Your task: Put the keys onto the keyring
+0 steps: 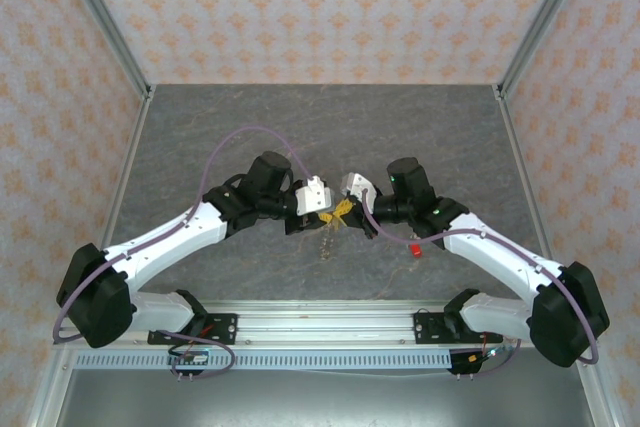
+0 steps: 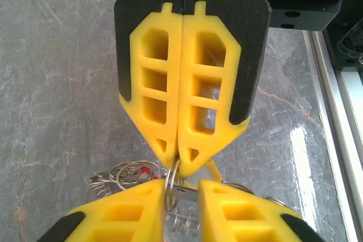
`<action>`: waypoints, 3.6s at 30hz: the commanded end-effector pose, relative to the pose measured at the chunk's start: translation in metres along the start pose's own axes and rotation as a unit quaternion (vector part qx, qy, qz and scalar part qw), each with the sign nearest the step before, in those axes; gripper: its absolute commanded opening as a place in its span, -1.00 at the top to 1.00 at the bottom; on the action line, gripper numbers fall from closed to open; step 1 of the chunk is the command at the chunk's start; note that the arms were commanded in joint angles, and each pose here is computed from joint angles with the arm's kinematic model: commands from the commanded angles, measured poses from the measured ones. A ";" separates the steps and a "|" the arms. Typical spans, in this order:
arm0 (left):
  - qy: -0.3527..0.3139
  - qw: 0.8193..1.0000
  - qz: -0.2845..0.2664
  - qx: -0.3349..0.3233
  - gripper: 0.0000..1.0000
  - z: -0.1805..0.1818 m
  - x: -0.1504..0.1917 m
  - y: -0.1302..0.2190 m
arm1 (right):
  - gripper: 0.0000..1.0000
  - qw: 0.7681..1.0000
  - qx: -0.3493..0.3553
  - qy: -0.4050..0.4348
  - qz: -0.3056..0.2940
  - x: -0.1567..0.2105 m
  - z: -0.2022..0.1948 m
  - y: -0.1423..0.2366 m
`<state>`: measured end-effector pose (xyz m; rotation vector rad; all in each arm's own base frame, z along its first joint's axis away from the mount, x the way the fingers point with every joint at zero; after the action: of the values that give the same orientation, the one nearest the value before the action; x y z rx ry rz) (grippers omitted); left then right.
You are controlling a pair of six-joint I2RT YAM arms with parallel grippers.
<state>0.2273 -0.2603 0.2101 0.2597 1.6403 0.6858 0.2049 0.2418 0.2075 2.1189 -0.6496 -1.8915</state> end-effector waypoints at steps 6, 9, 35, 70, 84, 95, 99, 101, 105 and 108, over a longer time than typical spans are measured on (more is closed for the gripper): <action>-0.012 1.000 0.002 -0.004 1.00 0.000 -0.009 0.003 | 1.00 0.999 0.003 0.033 -0.041 -0.022 0.000 0.006; -0.010 1.000 0.005 -0.008 1.00 0.001 -0.009 0.003 | 1.00 0.999 0.010 0.036 -0.038 -0.020 0.000 0.008; 0.004 0.994 -0.098 0.056 1.00 -0.011 -0.023 0.011 | 0.72 0.996 0.007 -0.028 -0.087 -0.007 -0.007 0.006; -0.010 1.000 -0.024 -0.004 0.54 0.001 -0.014 0.005 | 1.00 1.000 -0.012 0.022 0.005 -0.019 -0.002 0.008; -0.010 1.000 0.005 0.000 0.64 0.003 -0.008 -0.005 | 1.00 1.000 -0.016 0.023 -0.008 -0.024 -0.001 0.008; -0.011 1.000 -0.006 -0.013 1.00 0.005 -0.010 -0.004 | 0.92 1.000 0.000 0.025 0.001 -0.016 -0.002 0.008; -0.006 0.999 -0.047 0.016 1.00 -0.003 -0.016 -0.002 | 0.83 1.000 0.002 0.008 -0.008 -0.010 -0.001 0.008; 0.003 0.997 -0.068 0.040 1.00 -0.007 -0.019 -0.003 | 0.78 0.999 -0.007 -0.017 -0.035 -0.006 -0.002 0.007; 0.014 0.991 -0.121 0.059 1.00 -0.010 -0.028 -0.001 | 0.73 0.997 -0.011 -0.044 -0.068 -0.002 -0.003 0.005; 0.017 0.989 -0.134 0.065 1.00 -0.011 -0.031 0.002 | 0.80 0.996 -0.002 -0.047 -0.075 -0.001 -0.005 0.007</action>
<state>0.2271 -0.2694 0.1984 0.1980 1.7518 0.5672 0.2032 0.2321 0.1914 2.0266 -0.6056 -2.0577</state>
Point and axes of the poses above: each hand's point on the last joint's axis, 136 mm out from that joint toward the fingers, its own y axis back along the fingers, its own z axis along the line the jaws close on, x = y × z, the point moved 4 cm from there along y, back along the fingers, and after that the axes turned 12 degrees about y, right-handed, at the moved point
